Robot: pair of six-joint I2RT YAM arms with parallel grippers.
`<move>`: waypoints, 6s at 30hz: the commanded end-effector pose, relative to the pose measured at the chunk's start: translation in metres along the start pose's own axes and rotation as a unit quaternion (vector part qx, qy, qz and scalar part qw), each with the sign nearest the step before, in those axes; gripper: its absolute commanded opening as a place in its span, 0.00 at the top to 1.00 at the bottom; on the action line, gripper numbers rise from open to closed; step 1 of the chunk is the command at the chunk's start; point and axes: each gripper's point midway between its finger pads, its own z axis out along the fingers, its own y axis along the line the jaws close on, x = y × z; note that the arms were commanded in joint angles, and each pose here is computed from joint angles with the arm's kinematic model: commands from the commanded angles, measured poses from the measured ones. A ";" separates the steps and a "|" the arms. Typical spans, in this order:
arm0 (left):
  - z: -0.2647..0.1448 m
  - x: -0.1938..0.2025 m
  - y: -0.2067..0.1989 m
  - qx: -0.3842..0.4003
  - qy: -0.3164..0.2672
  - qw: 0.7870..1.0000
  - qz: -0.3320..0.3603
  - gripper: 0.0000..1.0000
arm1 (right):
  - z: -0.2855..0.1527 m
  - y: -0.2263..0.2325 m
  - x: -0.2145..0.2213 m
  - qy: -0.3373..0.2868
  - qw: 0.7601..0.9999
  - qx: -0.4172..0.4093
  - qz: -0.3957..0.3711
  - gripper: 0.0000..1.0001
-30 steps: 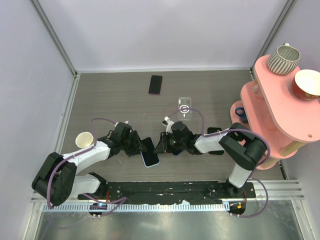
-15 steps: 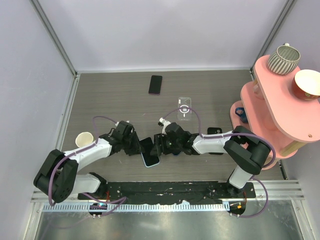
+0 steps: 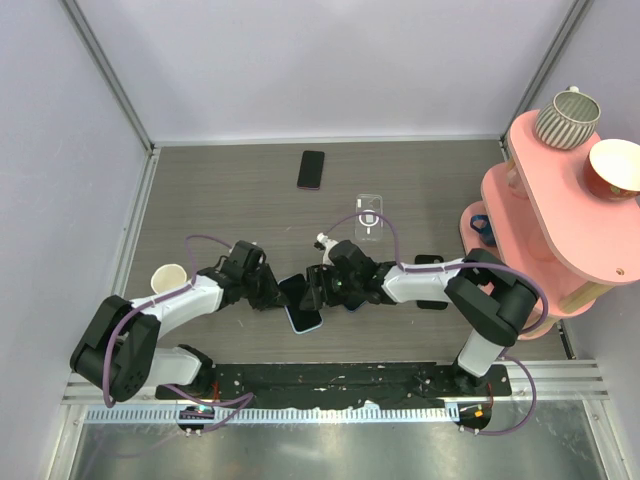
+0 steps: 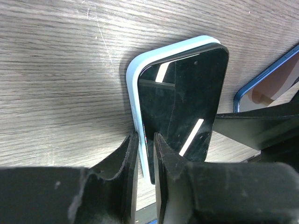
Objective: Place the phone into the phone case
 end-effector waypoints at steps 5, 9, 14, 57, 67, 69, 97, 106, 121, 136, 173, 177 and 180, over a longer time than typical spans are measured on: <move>0.008 0.011 -0.014 0.053 0.026 0.998 -0.011 0.82 | -0.004 0.056 -0.009 0.007 0.990 -0.134 0.051 0.39; 0.005 0.013 -0.018 0.066 0.031 0.997 -0.012 0.83 | -0.013 0.082 -0.019 0.000 0.978 -0.193 0.077 0.40; 0.002 0.018 -0.016 0.075 0.029 0.997 -0.021 0.83 | -0.011 0.081 -0.029 -0.017 0.978 -0.188 0.091 0.40; -0.020 0.006 -0.030 0.070 0.014 0.997 0.013 0.89 | -0.027 0.026 -0.025 -0.071 0.986 -0.111 0.105 0.99; -0.086 -0.041 -0.099 0.116 -0.058 0.981 0.144 0.50 | -0.074 0.064 -0.054 -0.127 0.976 -0.172 0.036 0.99; -0.101 -0.045 -0.107 0.131 -0.077 0.974 0.167 0.41 | -0.087 0.071 -0.057 -0.137 0.974 -0.178 0.013 0.99; -0.201 0.014 -0.190 0.503 -0.058 0.839 0.199 1.00 | -0.191 0.153 -0.060 -0.186 0.909 -0.366 -0.070 0.71; -0.207 0.007 -0.198 0.508 -0.068 0.836 0.195 1.00 | -0.187 0.138 -0.022 -0.144 0.913 -0.376 -0.068 0.45; -0.197 0.005 -0.195 0.493 -0.069 0.843 0.203 1.00 | -0.182 0.118 -0.016 -0.177 0.919 -0.349 -0.043 0.99; -0.195 0.014 -0.192 0.505 -0.045 0.836 0.209 0.84 | -0.198 0.132 -0.036 -0.206 0.914 -0.346 -0.056 0.99; -0.195 0.039 -0.166 0.539 -0.032 0.819 0.196 1.00 | -0.221 0.116 -0.154 -0.306 0.921 -0.240 0.007 0.49; -0.194 0.039 -0.166 0.538 -0.030 0.819 0.196 1.00 | -0.213 0.124 -0.150 -0.272 0.928 -0.256 -0.012 0.51; -0.193 0.038 -0.167 0.537 -0.031 0.820 0.195 1.00 | -0.210 0.121 -0.145 -0.264 0.930 -0.256 -0.013 0.50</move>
